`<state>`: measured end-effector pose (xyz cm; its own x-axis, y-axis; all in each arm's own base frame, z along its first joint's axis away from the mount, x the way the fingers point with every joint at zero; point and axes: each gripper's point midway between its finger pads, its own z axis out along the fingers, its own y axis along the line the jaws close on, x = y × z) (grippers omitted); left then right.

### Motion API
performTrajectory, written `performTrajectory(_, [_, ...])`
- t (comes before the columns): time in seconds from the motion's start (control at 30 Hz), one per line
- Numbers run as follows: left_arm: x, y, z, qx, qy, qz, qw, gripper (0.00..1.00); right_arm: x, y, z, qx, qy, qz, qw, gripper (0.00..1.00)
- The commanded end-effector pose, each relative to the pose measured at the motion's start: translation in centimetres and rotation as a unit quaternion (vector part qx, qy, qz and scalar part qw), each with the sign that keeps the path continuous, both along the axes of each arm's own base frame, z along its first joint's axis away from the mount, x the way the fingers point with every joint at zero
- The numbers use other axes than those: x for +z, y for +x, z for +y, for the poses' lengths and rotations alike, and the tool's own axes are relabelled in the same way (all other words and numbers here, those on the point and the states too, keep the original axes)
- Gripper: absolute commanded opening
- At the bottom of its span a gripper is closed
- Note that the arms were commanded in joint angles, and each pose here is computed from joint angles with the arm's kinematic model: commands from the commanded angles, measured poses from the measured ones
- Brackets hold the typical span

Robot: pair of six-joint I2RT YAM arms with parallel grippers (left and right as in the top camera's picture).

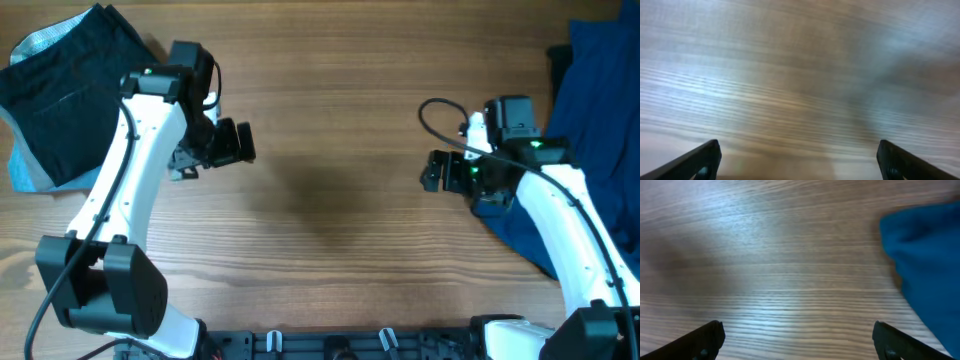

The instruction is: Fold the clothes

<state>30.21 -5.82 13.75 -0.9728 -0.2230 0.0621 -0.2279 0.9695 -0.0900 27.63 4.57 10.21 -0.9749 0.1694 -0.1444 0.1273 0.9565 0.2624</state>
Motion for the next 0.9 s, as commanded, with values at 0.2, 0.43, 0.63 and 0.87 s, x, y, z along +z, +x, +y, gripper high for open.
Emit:
performTrajectory(0.2, [0.8, -4.1, 1.3, 0.018, -0.008, -0.217, 0.976, 1.0, 9.3, -2.7, -1.6, -0.019, -0.032, -0.288, 0.957, 1.0])
performTrajectory(0.43, [4.5, -6.9, 1.6, 0.023, -0.041, -0.421, 0.906, 1.0, 13.1, -5.7, -1.7, -0.087, 0.017, -0.405, 0.91, 1.0])
performTrajectory(0.63, [5.4, -7.5, 1.7, 0.023, -0.044, -0.44, 0.897, 1.0, 12.6, -5.5, -1.7, -0.087, 0.015, -0.395, 0.914, 1.0])
performTrajectory(0.87, [5.5, -7.5, 1.7, 0.023, -0.044, -0.44, 0.897, 1.0, 12.7, -5.6, -1.7, -0.087, 0.016, -0.398, 0.913, 1.0])
